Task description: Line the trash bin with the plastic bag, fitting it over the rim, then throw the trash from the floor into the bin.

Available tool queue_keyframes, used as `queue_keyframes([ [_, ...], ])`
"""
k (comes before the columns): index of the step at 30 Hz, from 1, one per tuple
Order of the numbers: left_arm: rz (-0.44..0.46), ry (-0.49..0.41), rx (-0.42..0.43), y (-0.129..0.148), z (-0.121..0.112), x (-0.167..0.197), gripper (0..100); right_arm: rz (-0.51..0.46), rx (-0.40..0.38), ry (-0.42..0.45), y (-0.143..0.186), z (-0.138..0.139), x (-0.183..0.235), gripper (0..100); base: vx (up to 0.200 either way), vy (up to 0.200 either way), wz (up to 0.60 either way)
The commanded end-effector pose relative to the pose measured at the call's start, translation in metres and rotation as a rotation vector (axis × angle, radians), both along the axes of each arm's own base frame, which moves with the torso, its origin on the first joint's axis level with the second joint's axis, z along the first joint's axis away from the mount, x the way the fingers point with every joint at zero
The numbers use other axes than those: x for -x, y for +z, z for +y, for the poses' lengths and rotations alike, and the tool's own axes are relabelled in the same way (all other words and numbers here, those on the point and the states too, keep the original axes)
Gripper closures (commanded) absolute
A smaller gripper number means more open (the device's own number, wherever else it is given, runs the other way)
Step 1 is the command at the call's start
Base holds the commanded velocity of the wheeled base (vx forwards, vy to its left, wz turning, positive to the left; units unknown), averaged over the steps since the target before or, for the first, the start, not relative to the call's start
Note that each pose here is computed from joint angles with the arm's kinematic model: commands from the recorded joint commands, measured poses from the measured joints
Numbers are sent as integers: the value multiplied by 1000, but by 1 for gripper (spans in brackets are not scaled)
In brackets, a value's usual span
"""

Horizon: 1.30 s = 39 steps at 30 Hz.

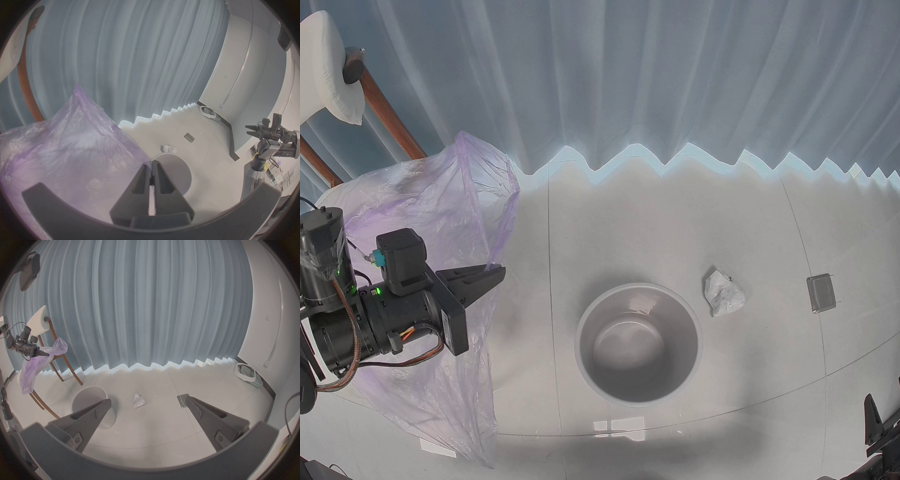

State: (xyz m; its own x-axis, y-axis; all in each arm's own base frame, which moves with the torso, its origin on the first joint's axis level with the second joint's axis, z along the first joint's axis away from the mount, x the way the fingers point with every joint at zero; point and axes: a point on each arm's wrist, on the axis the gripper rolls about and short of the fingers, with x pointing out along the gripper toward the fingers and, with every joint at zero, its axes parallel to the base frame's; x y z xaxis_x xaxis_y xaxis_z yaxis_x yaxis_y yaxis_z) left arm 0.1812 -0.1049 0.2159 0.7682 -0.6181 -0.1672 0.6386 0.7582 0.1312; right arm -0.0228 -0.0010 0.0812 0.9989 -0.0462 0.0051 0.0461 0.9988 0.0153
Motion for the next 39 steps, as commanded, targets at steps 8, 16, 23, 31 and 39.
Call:
queue_keyframes([
  [8,0,-50,6,2,-13,-21,100,0,0,0,-5,0,0,0,0,0,0],
  [16,-10,-116,12,4,-36,-28,100,0,0,0,-5,0,0,0,0,0,0],
  [23,-25,-161,22,8,-60,-40,100,0,0,0,-5,0,0,0,0,0,0],
  [31,-23,-235,30,6,-86,-37,100,0,0,0,-5,0,0,0,0,0,0],
  [39,-14,-287,26,2,-102,-30,100,0,0,0,-5,0,0,0,0,0,0],
])
